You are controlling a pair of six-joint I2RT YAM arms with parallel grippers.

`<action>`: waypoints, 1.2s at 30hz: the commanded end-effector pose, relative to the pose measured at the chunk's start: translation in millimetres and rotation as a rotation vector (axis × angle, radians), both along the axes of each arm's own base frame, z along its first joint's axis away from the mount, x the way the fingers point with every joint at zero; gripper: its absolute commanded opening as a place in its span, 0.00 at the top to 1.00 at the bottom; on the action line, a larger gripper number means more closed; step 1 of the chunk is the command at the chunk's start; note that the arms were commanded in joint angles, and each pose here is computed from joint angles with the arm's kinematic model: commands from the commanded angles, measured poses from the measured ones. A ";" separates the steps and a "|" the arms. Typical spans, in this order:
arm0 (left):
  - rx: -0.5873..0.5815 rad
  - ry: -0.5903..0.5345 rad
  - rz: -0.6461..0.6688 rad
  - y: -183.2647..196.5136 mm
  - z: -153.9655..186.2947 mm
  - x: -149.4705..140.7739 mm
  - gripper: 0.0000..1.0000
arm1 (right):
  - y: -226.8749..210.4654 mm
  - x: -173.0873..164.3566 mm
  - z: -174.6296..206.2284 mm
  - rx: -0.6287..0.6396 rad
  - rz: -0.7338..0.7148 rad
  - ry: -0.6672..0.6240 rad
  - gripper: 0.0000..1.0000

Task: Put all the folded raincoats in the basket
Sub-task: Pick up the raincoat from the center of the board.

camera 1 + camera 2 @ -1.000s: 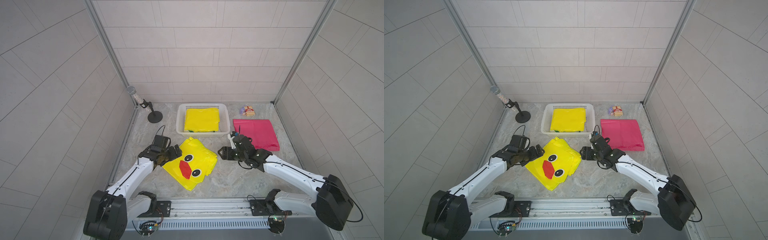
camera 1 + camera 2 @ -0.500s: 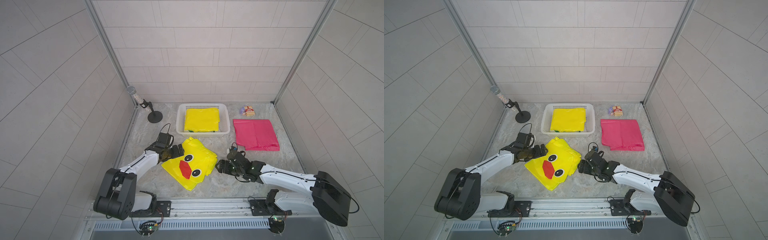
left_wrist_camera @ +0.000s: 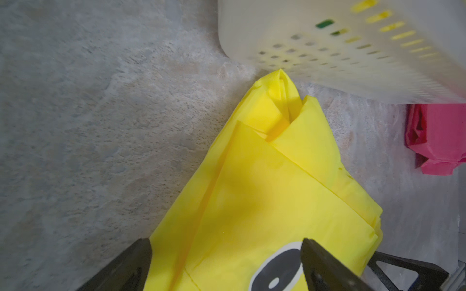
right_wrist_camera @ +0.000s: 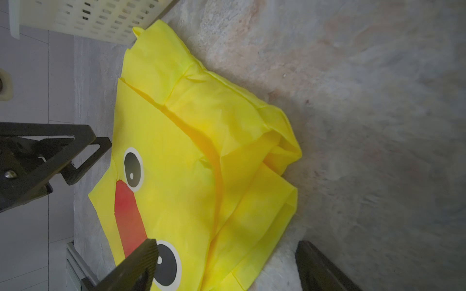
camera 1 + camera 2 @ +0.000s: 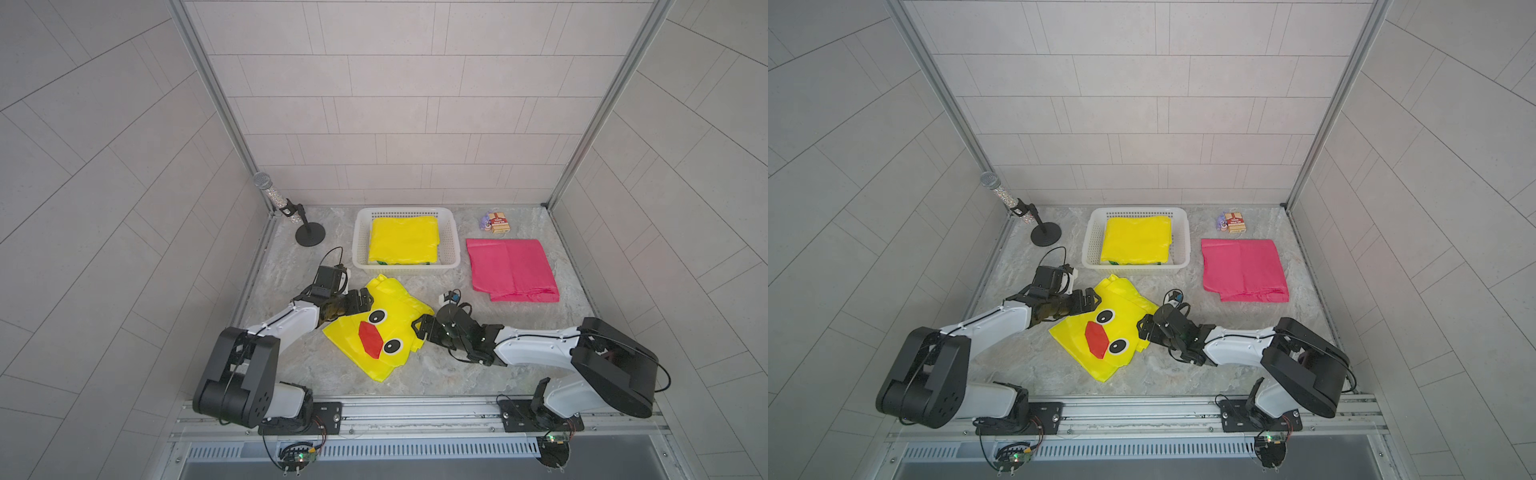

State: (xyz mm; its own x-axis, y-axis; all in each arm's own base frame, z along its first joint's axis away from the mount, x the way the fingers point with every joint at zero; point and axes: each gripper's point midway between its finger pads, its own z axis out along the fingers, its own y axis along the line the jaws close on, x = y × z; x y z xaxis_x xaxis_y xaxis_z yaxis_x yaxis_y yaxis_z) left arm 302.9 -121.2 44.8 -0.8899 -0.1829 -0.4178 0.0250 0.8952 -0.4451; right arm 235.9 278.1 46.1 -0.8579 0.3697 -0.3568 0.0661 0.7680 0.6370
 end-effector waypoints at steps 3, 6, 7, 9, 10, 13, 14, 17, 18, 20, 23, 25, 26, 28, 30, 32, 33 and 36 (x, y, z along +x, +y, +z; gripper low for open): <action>0.054 -0.047 -0.009 8.5 10.7 14.1 0.00 | -2.3 -8.6 -22.8 -0.075 -0.017 0.050 0.09; 0.057 -0.047 -0.026 6.6 10.5 17.4 0.00 | 3.0 -10.5 -28.1 -0.085 -0.013 0.059 0.09; 0.049 -0.041 -0.034 4.6 8.4 17.6 0.00 | 3.4 -11.0 -30.8 -0.090 -0.016 0.063 0.10; 0.029 -0.027 -0.047 0.4 3.5 17.3 0.01 | 3.9 -9.8 -34.2 -0.090 -0.029 0.063 0.12; 0.017 -0.019 -0.056 -2.3 0.7 16.6 0.02 | 4.2 -9.3 -36.0 -0.091 -0.032 0.063 0.14; -0.019 0.004 -0.069 -8.7 -5.9 14.3 0.06 | 5.4 -7.0 -39.4 -0.103 -0.035 0.061 0.20; -0.024 0.012 -0.071 -9.4 -8.6 12.6 0.07 | 6.9 -6.0 -40.1 -0.105 -0.033 0.061 0.23; -0.034 0.025 -0.062 -9.7 -13.2 8.1 0.11 | 11.0 -3.5 -41.5 -0.106 -0.025 0.056 0.33; -0.036 0.027 -0.060 -9.7 -14.3 6.5 0.12 | 13.1 -2.5 -41.0 -0.101 -0.023 0.054 0.36; -0.043 0.031 -0.057 -9.9 -14.3 3.4 0.17 | 16.0 -0.9 -41.3 -0.101 -0.016 0.049 0.44; -0.063 0.032 -0.052 -12.8 -12.5 -0.9 0.30 | 17.0 1.7 -39.4 -0.103 -0.015 0.037 0.65; -0.085 0.029 -0.053 -17.3 -10.5 -5.3 0.39 | 16.2 2.9 -36.8 -0.101 -0.018 0.029 0.78; -0.093 0.025 -0.051 -19.2 -8.7 -7.4 0.45 | 16.4 3.3 -34.7 -0.099 -0.017 0.024 0.86; -0.104 0.018 -0.052 -22.6 -5.2 -12.8 0.53 | 16.6 3.2 -30.9 -0.101 -0.008 0.015 0.95; -0.115 0.012 -0.046 -23.9 0.0 -17.1 0.62 | 14.9 3.3 -26.6 -0.114 0.006 0.004 1.00; -0.138 -0.006 -0.040 -25.6 11.4 -18.9 0.78 | 19.8 7.7 -12.3 -0.118 0.025 -0.022 1.00; -0.146 -0.013 -0.036 -25.8 16.6 -19.2 0.88 | 20.0 8.7 -7.8 -0.127 0.034 -0.032 1.00; -0.183 -0.050 -0.023 -28.1 36.7 -18.3 1.00 | 19.2 11.5 10.4 -0.157 0.064 -0.068 1.00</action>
